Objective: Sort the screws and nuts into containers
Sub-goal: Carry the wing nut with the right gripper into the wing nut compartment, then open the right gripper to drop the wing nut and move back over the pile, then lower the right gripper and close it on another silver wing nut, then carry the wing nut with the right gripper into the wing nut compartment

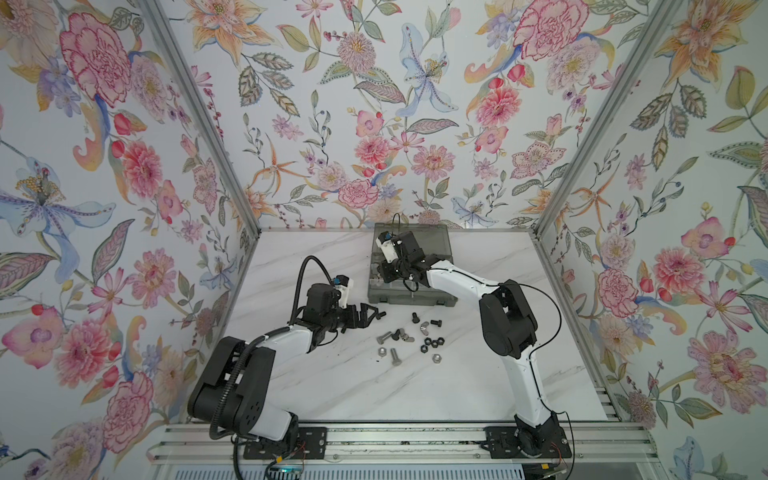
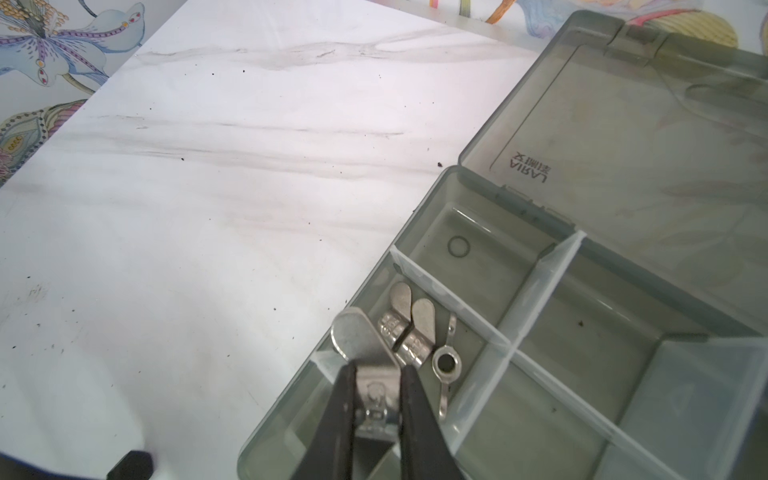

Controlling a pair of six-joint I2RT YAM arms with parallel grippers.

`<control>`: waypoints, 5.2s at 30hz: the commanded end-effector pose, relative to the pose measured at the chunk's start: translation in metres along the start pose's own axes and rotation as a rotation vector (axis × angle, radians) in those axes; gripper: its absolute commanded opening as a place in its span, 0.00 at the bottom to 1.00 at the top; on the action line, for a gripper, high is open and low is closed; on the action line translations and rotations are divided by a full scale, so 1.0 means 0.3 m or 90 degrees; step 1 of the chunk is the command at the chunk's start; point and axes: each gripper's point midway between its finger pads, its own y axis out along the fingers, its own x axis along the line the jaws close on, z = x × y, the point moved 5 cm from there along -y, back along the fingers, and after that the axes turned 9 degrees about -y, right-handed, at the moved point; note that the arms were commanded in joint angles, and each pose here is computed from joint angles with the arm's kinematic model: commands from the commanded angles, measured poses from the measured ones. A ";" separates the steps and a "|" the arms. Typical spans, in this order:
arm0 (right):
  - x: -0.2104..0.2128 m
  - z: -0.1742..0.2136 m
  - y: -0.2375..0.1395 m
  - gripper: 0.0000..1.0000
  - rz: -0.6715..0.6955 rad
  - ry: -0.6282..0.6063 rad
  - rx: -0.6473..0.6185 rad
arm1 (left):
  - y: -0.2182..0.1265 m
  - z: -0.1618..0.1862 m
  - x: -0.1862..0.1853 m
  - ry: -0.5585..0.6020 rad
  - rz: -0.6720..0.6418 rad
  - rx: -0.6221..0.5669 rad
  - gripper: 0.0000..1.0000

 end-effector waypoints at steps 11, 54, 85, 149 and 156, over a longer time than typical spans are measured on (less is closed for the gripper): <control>-0.098 0.014 0.072 0.09 0.024 0.027 -0.002 | -0.012 0.011 0.000 -0.005 0.005 -0.001 0.99; -0.096 0.033 0.063 0.38 0.012 0.032 0.006 | -0.004 0.016 -0.001 -0.006 0.015 0.001 1.00; 0.126 0.494 -0.415 0.52 -0.152 -0.054 0.110 | -0.018 0.004 -0.005 -0.014 0.007 -0.011 0.99; 0.191 0.568 -0.352 0.04 -0.155 -0.064 0.145 | -0.023 0.007 0.002 -0.008 -0.011 -0.006 0.99; 0.166 0.447 -0.407 0.03 -0.163 -0.069 0.075 | -0.023 0.006 0.000 -0.005 -0.009 -0.006 0.99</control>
